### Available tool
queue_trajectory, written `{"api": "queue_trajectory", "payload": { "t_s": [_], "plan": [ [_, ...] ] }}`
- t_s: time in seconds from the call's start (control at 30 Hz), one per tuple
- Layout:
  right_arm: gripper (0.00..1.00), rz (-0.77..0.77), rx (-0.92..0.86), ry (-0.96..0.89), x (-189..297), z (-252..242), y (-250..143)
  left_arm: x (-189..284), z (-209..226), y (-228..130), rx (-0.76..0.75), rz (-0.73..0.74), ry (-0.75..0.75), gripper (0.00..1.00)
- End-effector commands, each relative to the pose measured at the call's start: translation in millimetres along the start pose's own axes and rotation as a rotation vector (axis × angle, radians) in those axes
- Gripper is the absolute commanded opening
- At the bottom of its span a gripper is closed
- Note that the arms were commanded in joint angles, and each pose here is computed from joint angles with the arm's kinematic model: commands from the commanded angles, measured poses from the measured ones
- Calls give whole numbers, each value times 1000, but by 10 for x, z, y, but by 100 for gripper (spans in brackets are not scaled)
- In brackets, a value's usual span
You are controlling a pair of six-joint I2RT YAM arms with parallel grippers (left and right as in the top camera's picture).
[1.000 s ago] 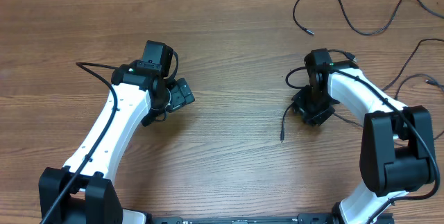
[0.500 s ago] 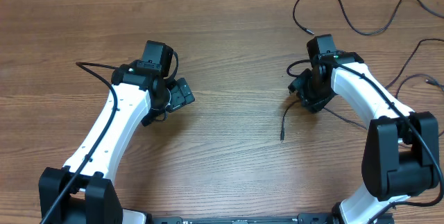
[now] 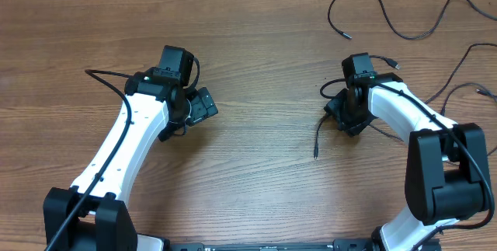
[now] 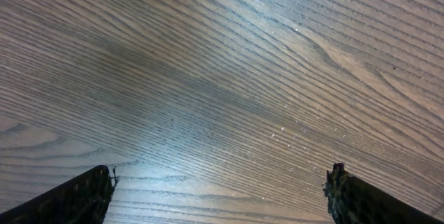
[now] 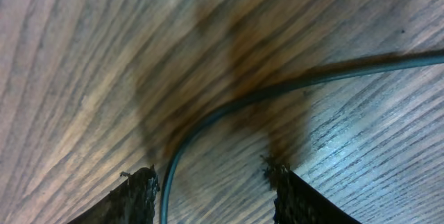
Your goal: Untangle cables
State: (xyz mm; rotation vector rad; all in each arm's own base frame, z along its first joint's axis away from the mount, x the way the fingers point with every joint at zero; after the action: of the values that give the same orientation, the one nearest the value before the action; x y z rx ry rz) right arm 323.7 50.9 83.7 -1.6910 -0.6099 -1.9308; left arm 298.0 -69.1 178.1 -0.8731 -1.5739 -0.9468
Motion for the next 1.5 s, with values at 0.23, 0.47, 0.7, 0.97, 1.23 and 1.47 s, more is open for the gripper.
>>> {"api": "queue_trajectory", "payload": {
  "t_s": [0.23,0.47,0.7,0.97,1.23,1.47],
  "plan": [
    [35,-52,-4,-10,61,-24,20,-34,3,-13,5,13,9,99],
    [24,-59,-6,-51,60,-86,17,-34,15,-28,5,23,16,100],
    [7,-56,-16,-106,68,-182,20,-34,21,-36,5,27,21,100],
    [4,-46,-116,-179,110,-462,231,-34,21,-37,6,28,21,99],
    [4,-17,-262,-227,203,-920,563,-34,21,-36,6,28,20,99],
    [4,-44,-350,-208,386,-1210,768,-34,21,-36,6,27,21,100]
  ]
}}
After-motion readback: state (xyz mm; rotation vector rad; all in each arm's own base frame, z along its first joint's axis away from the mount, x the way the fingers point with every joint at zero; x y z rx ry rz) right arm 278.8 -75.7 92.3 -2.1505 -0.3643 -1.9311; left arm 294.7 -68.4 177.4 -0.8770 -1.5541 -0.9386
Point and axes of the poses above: each gripper's point midway between its finger pads, its own x axis back along the fingers, its own z axis along the line the jaws close on, y = z × x, the point moved 8 cm from there along x, back along the fingers, and after that the axes turned 3 degrees about -x, right-handed, at the moved point
